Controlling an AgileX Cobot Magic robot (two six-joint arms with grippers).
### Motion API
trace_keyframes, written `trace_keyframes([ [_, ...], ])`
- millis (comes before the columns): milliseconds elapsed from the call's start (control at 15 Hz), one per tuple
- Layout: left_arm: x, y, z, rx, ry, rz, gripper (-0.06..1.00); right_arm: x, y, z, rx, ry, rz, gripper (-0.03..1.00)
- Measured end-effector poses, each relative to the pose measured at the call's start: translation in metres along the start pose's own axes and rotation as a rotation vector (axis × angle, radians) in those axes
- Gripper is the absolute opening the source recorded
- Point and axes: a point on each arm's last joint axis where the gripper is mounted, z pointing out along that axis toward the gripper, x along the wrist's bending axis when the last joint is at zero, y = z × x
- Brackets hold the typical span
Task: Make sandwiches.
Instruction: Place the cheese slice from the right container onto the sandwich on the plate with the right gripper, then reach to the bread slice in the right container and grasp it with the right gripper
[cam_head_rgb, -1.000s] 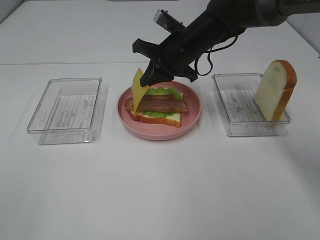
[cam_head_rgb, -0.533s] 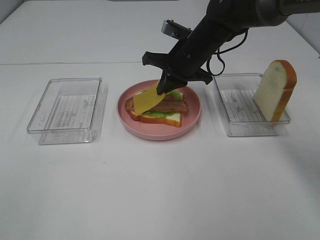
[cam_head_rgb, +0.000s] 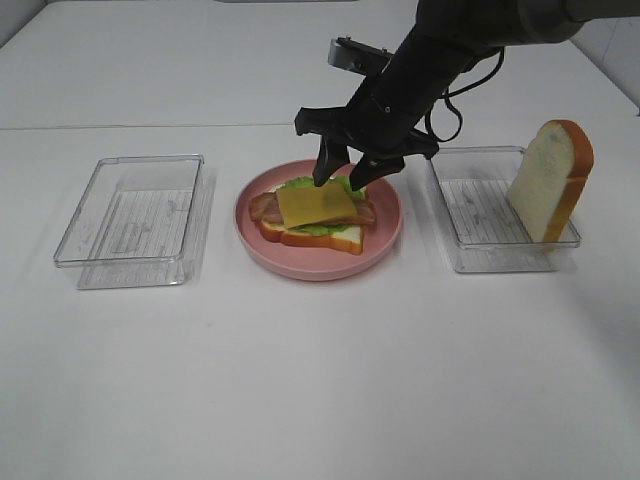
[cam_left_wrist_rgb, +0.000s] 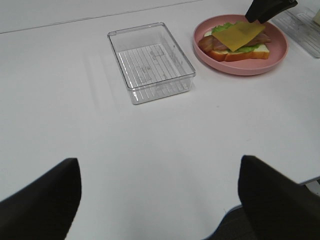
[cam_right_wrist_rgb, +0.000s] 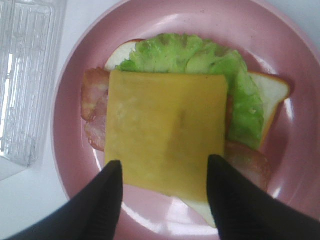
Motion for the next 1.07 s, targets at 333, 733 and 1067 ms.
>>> trace_keyframes([
  [333, 0.000, 0.000, 0.000, 0.000, 0.000, 0.000, 0.81, 0.007, 0.001, -0.065, -0.073, -0.168, -0.167, 0.58],
  [733, 0.000, 0.000, 0.000, 0.000, 0.000, 0.000, 0.81, -0.048, 0.001, -0.150, -0.114, -0.389, -0.071, 0.60],
  [1067, 0.000, 0.000, 0.000, 0.000, 0.000, 0.000, 0.81, -0.107, -0.008, -0.176, -0.045, -0.440, 0.096, 0.71],
])
